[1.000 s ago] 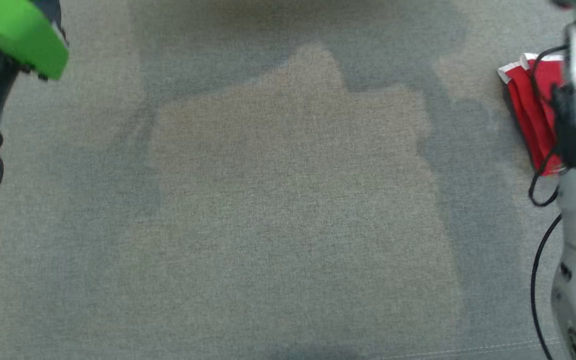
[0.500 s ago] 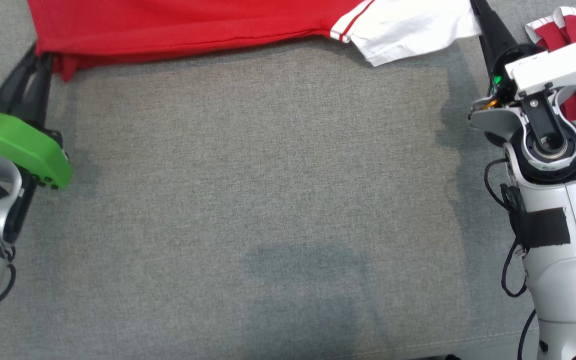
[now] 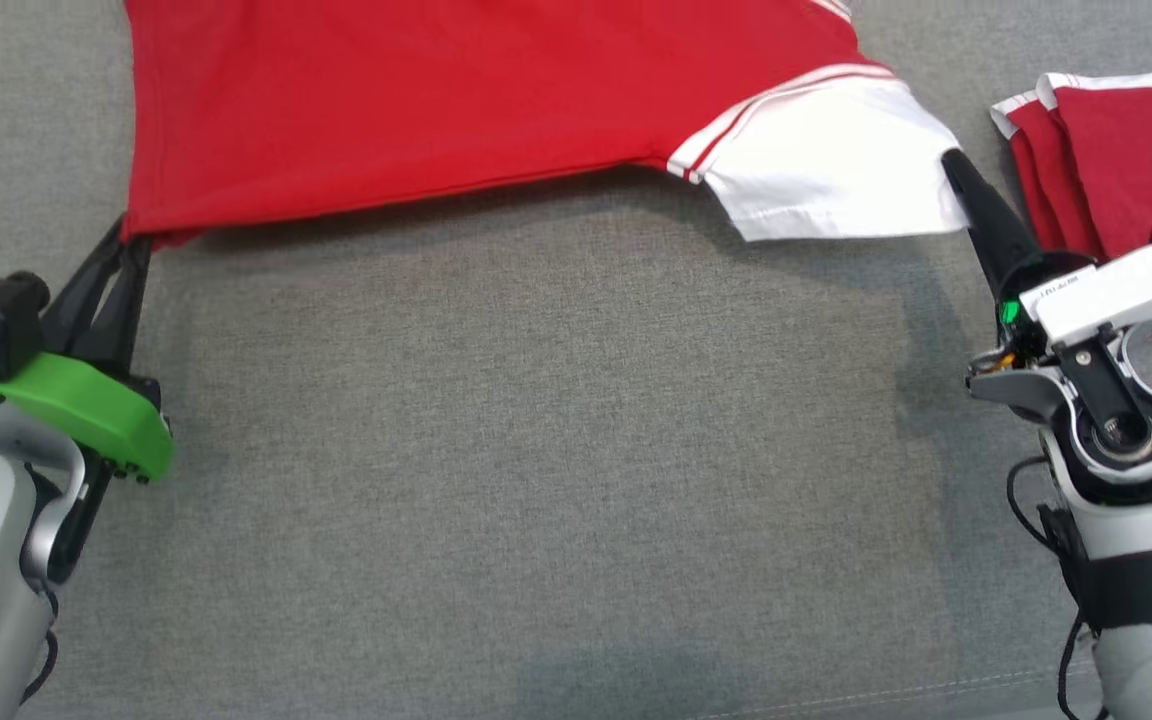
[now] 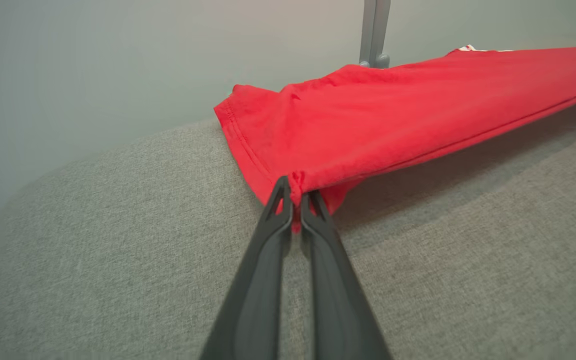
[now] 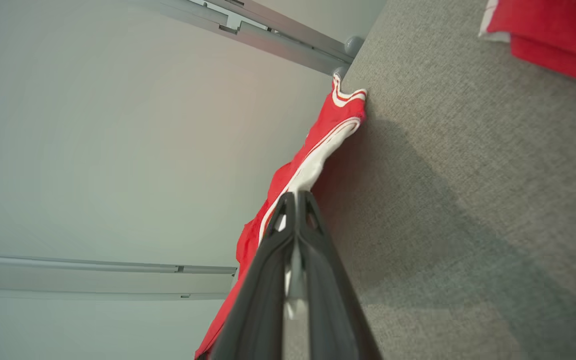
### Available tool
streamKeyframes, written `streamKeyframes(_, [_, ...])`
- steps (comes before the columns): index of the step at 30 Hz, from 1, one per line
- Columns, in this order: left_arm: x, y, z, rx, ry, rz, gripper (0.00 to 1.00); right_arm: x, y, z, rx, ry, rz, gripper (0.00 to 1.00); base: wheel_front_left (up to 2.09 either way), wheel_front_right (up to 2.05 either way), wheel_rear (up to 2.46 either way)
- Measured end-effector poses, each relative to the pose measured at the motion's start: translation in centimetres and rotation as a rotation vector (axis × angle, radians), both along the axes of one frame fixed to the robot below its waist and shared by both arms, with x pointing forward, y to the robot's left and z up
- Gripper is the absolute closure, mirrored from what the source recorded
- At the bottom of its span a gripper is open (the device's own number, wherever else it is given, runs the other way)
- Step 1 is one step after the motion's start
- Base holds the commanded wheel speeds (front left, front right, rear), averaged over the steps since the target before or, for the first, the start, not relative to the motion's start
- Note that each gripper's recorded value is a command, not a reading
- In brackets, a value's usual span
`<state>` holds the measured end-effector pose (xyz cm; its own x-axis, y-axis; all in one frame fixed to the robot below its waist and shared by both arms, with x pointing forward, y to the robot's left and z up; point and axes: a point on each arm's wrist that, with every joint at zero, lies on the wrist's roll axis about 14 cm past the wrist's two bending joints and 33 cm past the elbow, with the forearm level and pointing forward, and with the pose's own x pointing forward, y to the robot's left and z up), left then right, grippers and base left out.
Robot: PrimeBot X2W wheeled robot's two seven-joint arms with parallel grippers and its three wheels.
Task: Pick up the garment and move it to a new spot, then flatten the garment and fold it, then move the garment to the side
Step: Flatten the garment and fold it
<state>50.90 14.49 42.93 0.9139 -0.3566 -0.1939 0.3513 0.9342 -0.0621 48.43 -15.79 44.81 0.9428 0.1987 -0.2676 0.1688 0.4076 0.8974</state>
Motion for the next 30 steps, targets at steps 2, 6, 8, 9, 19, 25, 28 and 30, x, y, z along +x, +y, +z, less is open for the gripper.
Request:
streamKeyframes(2, [-0.9, 0.0, 0.4, 0.005, -0.011, -0.014, 1.00, -1.1, -0.1, 0.6, 0.002, -0.012, 0.006, 1.00, 0.00, 0.00, 0.00])
streamKeyframes(6, [-3.4, -0.1, 0.7, 0.050, -0.019, -0.061, 1.00, -4.0, -1.0, 0.8, 0.028, -0.001, -0.011, 1.00, 0.00, 0.00, 0.00])
streamKeyframes(8, [-5.1, -0.6, 0.3, 0.053, 0.002, -0.086, 1.00, -6.0, -1.6, 0.3, 0.040, 0.029, -0.023, 1.00, 0.00, 0.00, 0.00])
streamKeyframes(9, [-7.0, -1.2, -0.4, 0.059, 0.030, -0.111, 1.00, -8.4, -2.1, -0.6, 0.050, 0.074, -0.029, 1.00, 0.00, 0.00, 0.00])
streamKeyframes(19, [-17.3, 0.1, -4.9, 0.093, 0.214, -0.064, 1.00, -21.8, 0.0, -6.0, 0.092, 0.367, 0.056, 1.00, 0.00, 0.00, 0.00])
streamKeyframes(25, [-19.2, -0.6, -4.2, 0.069, 0.207, -0.072, 1.00, -26.2, -0.4, -6.4, 0.080, 0.423, 0.067, 1.00, 0.00, 0.00, 0.00])
streamKeyframes(28, [-19.6, -0.6, -4.1, 0.059, 0.209, -0.057, 1.00, -26.1, 0.1, -5.9, 0.079, 0.411, 0.091, 1.00, 0.00, 0.00, 0.00])
streamKeyframes(30, [-19.5, -0.4, -3.9, 0.048, 0.207, -0.042, 1.00, -25.5, 0.4, -5.2, 0.077, 0.387, 0.104, 1.00, 0.00, 0.00, 0.00])
